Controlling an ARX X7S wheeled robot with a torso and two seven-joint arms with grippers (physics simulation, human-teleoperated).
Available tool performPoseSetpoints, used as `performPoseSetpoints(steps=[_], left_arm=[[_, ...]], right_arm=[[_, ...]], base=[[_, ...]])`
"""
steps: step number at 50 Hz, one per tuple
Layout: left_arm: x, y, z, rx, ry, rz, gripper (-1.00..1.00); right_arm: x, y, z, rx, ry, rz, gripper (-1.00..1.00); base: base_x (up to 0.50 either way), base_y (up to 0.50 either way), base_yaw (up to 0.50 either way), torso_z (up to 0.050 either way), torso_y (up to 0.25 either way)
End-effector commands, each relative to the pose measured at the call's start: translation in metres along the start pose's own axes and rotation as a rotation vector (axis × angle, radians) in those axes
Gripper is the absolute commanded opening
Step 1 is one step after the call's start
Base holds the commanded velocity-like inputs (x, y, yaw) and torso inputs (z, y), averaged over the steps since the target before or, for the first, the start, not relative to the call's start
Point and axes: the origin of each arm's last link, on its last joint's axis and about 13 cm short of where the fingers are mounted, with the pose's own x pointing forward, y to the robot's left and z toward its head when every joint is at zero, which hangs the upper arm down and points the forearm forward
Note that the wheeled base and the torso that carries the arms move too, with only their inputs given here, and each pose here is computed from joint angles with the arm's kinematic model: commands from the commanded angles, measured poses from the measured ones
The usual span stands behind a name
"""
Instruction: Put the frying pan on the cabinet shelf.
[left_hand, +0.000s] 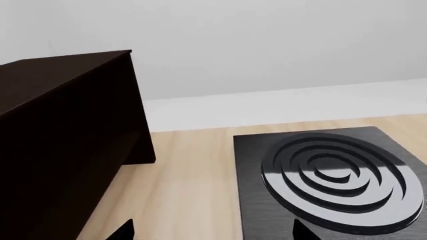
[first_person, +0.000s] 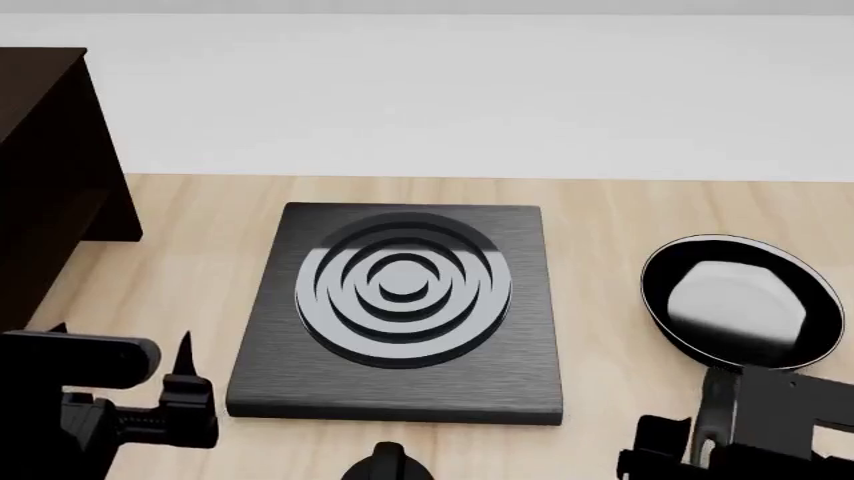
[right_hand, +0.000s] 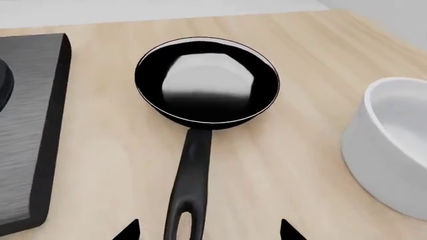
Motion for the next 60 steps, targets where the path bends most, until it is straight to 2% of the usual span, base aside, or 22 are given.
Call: performPoseSetpoints(steps=[1, 14, 38, 42, 45, 60], left_arm=[[0.000, 0.000, -0.002, -0.001, 0.007, -0.007, 1.00], [0.000, 0.000, -0.004, -0.018, -0.009, 0.002, 1.00], [-0.001, 0.000, -0.007, -0.031, 0.007, -0.001, 1.00], [-0.002, 0.000, -0.007, -0.030, 0.011, 0.000, 1.00], [-0.003, 0.000, -0.006, -0.026, 0.012, -0.004, 1.00], [-0.003, 0.000, -0.007, -0.027, 0.020, -0.001, 1.00]], right_arm=[[0.012, -0.003, -0.011, 0.012, 0.060, -0.010, 1.00], [0.023, 0.007, 0.010, 0.010, 0.092, 0.062, 1.00], [0.051, 0.002, 0.043, 0.029, 0.179, 0.054, 1.00], [0.058, 0.001, 0.044, 0.021, 0.202, 0.048, 1.00], [0.062, 0.001, 0.045, 0.046, 0.213, 0.039, 1.00], [0.077, 0.005, 0.024, 0.031, 0.315, 0.045, 1.00]], base=[[0.00, 0.00, 0.00, 0.000, 0.000], [0.00, 0.00, 0.00, 0.000, 0.000], [0.00, 0.00, 0.00, 0.000, 0.000], [0.00, 0.00, 0.00, 0.000, 0.000], [0.00, 0.00, 0.00, 0.000, 0.000], [0.00, 0.00, 0.00, 0.000, 0.000]])
